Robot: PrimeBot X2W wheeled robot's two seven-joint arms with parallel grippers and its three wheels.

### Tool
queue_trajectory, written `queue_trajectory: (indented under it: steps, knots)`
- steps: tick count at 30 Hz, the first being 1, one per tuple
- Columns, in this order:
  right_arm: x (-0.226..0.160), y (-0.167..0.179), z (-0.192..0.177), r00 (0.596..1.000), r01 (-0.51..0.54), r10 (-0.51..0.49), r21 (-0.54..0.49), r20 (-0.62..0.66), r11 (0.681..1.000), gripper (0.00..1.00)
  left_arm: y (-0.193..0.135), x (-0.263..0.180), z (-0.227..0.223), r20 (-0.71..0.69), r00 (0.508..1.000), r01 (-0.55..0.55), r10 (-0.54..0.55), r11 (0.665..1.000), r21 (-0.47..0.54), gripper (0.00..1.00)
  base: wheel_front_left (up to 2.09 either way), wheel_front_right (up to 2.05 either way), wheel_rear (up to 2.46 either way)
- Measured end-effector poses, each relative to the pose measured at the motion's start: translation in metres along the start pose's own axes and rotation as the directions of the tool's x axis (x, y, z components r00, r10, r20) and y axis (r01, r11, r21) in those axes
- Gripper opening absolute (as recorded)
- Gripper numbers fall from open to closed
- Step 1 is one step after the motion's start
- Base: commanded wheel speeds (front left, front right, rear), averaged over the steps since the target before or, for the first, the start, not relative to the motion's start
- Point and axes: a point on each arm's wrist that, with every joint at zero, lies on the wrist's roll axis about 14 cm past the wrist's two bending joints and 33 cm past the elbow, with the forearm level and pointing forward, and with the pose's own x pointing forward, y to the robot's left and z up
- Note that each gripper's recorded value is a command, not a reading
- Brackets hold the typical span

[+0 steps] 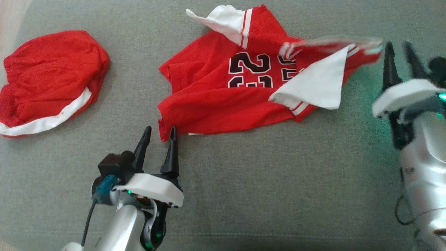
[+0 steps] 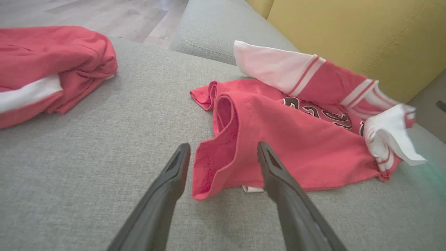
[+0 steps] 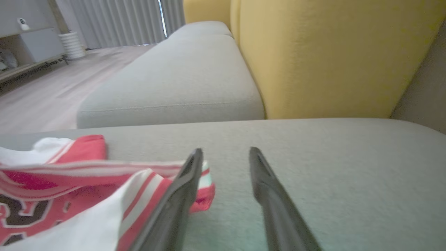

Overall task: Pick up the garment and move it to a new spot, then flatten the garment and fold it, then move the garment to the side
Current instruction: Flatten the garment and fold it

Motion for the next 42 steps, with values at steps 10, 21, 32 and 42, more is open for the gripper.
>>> queue_trajectory:
  steps: [10,21,32,42]
  knots:
    - [-0.022,-0.015,-0.027,0.995,0.086,-0.084,0.04,-0.048,0.996,1.0,-0.009,0.002,-0.001,-0.004,1.0,0.03,-0.03,0.999,0.015,1.0,0.0,0.0,0.0]
    - [-0.048,0.061,-0.08,0.982,-0.076,0.1,0.147,-0.16,0.986,1.0,-0.002,-0.005,0.004,0.01,1.0,0.012,-0.012,1.0,0.019,1.0,0.0,0.0,0.0]
    - [-0.046,0.086,-0.077,0.976,-0.129,0.161,0.205,-0.144,0.97,0.12,0.008,-0.01,0.006,0.015,1.0,-0.02,0.019,1.0,0.021,1.0,0.0,0.0,0.0]
    - [-0.048,0.06,-0.059,0.993,-0.056,0.079,0.256,-0.083,0.965,0.0,-0.005,-0.003,0.004,0.011,1.0,0.021,-0.021,0.999,0.027,1.0,0.0,0.0,0.0]
